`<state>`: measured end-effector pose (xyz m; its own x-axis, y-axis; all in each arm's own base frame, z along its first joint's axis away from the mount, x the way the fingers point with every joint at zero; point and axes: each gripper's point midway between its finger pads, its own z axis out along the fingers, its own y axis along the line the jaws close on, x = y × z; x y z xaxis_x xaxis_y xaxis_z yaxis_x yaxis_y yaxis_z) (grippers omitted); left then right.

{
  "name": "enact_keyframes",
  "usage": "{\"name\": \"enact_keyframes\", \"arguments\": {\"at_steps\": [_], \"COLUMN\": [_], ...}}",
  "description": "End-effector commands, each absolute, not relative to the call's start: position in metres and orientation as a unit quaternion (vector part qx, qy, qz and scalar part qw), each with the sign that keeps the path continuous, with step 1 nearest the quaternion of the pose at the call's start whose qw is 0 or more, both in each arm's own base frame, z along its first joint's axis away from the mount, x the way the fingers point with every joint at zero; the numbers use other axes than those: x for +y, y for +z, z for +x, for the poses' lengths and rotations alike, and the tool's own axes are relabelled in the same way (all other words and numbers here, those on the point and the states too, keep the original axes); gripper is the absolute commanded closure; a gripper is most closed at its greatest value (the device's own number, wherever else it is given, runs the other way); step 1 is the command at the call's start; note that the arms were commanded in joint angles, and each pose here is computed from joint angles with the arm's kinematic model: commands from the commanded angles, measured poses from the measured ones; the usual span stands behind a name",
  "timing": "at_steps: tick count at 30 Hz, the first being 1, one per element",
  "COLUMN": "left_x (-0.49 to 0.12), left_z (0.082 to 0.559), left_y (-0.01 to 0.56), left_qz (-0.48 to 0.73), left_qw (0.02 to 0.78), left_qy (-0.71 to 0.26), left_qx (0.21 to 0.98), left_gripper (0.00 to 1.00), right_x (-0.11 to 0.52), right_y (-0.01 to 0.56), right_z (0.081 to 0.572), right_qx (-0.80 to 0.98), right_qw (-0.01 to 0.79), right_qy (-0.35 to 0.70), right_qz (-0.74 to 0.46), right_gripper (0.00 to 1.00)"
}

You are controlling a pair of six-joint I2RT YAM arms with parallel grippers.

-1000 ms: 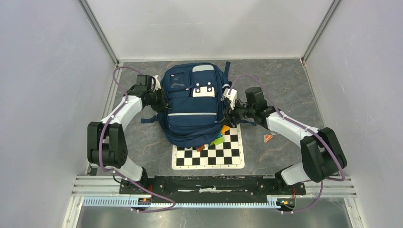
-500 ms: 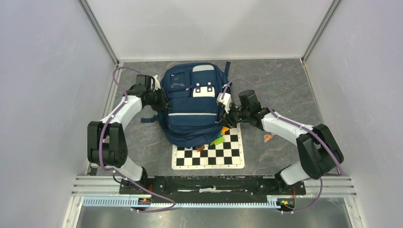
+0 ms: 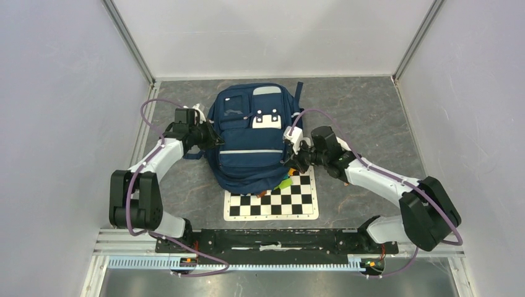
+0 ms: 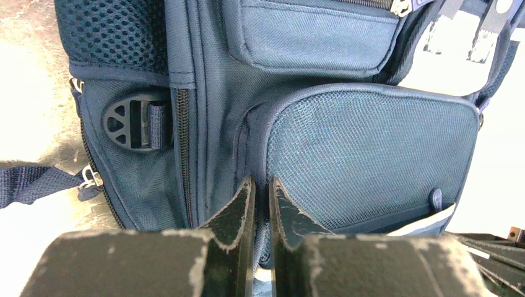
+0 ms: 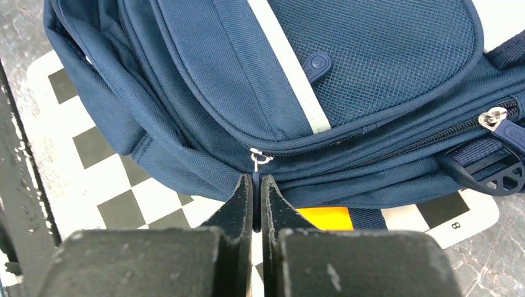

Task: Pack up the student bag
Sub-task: Unzip the student bag at the center of the board.

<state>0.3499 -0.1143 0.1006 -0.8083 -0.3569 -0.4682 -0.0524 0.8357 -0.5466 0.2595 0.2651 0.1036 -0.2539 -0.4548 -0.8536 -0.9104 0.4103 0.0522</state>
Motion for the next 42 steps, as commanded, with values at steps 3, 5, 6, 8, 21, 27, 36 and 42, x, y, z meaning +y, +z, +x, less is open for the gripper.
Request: {"name": "enact_keyframes", "arguments": {"at_steps": [3,5,6,8,21,27,36,42], "left_x": [-0.121,-0.121,-0.122,-0.123,-0.126,-0.126,-0.128,-0.128], "left_z": [0.367,0.366,0.366,0.366,0.366,0.366,0.367,0.368], "left_y": [0.13,0.131,0.131,0.132,0.132,0.134,0.133,0.131], "left_qz": [-0.145,-0.147,-0.147,-0.149,-0.153,-0.151,-0.154,-0.153], "left_qw": [0.343,0.343,0.344,0.344,0.342,0.345,0.342,0.341], "left_qy": [-0.305,-0.307,-0.309,-0.314,-0.323,-0.325,-0.33,-0.329], "left_qx": [0.876,0.876,0.874,0.872,0.869,0.867,0.866,0.867], "left_gripper": [0.98,0.98,0.98,0.98,0.98,0.98,0.98,0.98], "right_x": [0.282,0.287,0.29,0.298,0.343,0.371,0.435,0.494], "right_y": [0.124,0.127,0.128,0.129,0.159,0.168,0.169,0.173], "right_z": [0.232,0.23,0.23,0.227,0.229,0.227,0.222,0.221], "right_qx": [0.748,0.747,0.747,0.745,0.747,0.742,0.731,0.704], "right_qw": [0.377,0.374,0.371,0.364,0.409,0.437,0.466,0.486], "right_qy": [0.341,0.346,0.347,0.349,0.377,0.377,0.356,0.344], "right_qz": [-0.426,-0.427,-0.429,-0.436,-0.363,-0.341,-0.349,-0.389], "right_gripper": [1.0,1.0,1.0,1.0,1.0,1.0,1.0,1.0]}}
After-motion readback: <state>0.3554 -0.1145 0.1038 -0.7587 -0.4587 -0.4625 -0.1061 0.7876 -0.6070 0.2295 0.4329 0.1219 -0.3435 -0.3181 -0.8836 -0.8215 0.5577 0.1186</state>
